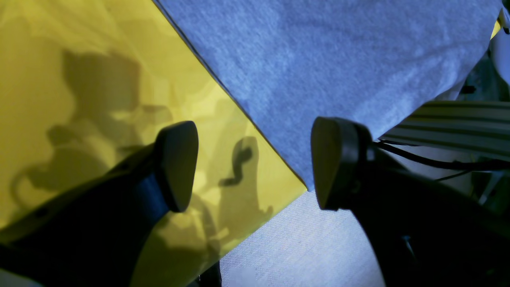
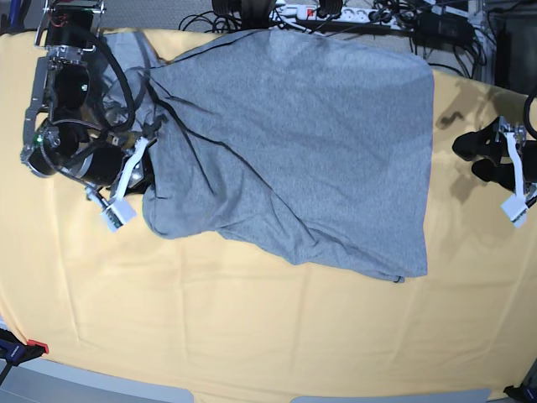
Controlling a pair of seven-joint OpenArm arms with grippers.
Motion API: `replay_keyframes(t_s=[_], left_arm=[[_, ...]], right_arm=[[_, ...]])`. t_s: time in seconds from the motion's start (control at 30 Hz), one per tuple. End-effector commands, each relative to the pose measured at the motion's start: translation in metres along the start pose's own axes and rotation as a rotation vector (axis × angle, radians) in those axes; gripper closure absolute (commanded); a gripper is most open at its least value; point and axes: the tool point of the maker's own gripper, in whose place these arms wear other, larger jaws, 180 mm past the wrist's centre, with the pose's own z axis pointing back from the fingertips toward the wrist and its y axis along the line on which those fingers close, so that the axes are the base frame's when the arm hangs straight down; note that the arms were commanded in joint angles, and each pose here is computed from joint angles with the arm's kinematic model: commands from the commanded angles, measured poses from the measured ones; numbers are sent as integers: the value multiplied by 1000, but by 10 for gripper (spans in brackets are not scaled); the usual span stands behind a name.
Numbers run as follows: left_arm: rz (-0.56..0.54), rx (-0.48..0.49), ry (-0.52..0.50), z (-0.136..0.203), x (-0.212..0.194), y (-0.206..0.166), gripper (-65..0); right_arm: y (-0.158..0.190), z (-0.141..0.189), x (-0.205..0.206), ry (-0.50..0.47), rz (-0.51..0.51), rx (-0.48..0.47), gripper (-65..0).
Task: Layout the t-shirt on the table in an organized manner, then fold the t-shirt properly
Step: 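Pull the grasped fabric outward to spread the shirt side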
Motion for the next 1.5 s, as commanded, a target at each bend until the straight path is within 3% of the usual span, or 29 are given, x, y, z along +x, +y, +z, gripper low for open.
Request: replay_keyframes(t_s=[0.0, 0.17, 0.33, 0.6, 0.93, 1.13, 1.17, 1.33, 1.37, 1.47], left_arm=[[-27, 24, -26, 13, 12, 3, -458], [-28, 24, -25, 13, 12, 3, -458], [-27, 24, -26, 13, 12, 3, -458], [-27, 24, -26, 13, 12, 3, -458], [-27, 24, -26, 13, 12, 3, -458], [-27, 24, -26, 13, 12, 3, -458], [-27, 24, -26, 13, 12, 3, -458], [-26, 20, -29, 12, 12, 2, -458], [-25, 17, -32, 11, 12, 2, -458], [-19, 1, -45, 5, 13, -1, -458]], right_arm=[[-3, 15, 29, -89, 59, -27, 0], [-5, 47, 62, -182, 153, -119, 0], [-4, 46, 63, -181, 158, -117, 0], [-18, 49, 68, -165, 232, -189, 0], [-15, 16, 73, -71, 488, -295, 0], [-30, 19, 75, -49, 483, -394, 0], [-36, 22, 78, -58, 474, -434, -37], [-72, 47, 99, -132, 411, -683, -400], [-79, 53, 104, -147, 390, -730, -427], [-97, 74, 117, -193, 323, -867, -429]])
